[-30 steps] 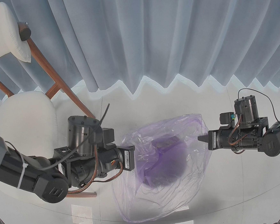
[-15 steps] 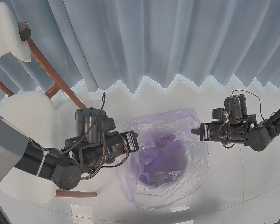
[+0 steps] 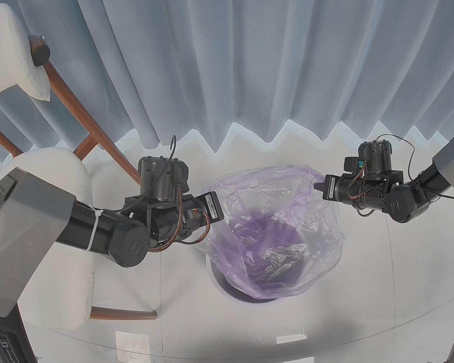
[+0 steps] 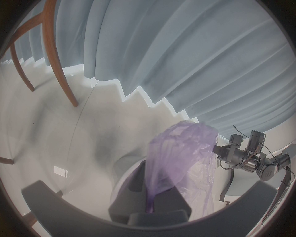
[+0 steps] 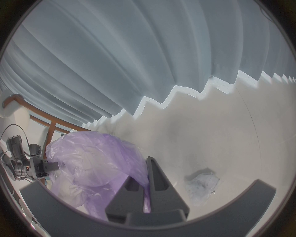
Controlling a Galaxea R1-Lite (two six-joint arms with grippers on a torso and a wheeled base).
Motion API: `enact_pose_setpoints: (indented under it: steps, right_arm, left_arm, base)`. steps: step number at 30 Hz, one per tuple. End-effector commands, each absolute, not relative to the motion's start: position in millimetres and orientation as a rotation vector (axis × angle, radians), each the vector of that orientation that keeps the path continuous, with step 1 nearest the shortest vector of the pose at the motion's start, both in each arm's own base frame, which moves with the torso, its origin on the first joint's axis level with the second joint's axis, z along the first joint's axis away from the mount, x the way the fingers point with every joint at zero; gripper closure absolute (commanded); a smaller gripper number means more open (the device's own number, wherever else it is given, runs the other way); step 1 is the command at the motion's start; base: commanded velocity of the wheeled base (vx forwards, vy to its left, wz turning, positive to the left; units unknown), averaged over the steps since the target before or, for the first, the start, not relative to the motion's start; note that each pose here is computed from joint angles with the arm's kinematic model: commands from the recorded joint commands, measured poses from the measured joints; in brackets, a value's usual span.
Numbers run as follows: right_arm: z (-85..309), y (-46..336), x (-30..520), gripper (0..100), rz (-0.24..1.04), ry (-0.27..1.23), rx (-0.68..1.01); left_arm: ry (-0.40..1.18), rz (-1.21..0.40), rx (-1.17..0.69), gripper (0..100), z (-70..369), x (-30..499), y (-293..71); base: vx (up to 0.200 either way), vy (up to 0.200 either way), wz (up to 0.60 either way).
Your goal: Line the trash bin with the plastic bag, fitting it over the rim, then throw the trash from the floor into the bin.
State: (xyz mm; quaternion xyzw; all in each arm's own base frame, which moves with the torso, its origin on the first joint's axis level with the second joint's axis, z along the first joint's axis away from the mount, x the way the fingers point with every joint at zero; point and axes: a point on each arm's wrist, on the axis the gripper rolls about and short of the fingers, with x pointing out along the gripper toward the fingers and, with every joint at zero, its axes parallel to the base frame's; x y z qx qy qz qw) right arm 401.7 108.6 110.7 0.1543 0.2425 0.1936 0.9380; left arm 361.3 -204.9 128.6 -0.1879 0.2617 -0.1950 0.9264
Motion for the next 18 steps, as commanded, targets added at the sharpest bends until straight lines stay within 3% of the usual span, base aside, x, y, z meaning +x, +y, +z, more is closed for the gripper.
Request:
enact_pose_setpoints:
  steps: [1,18]
  right_arm:
    - [91,109,420,100,0.372,0.509,0.311]
    - [64,127,444,100,0.387,0.507,0.239]
  left_arm:
    - [0.559,-0.369,-0.385,100,111,378,-206]
    - [0.591,-0.256,-0.374,100,80,399,-189]
  base:
    - [0.0,0.0,0.0]
    - [0.0,0.0,0.0]
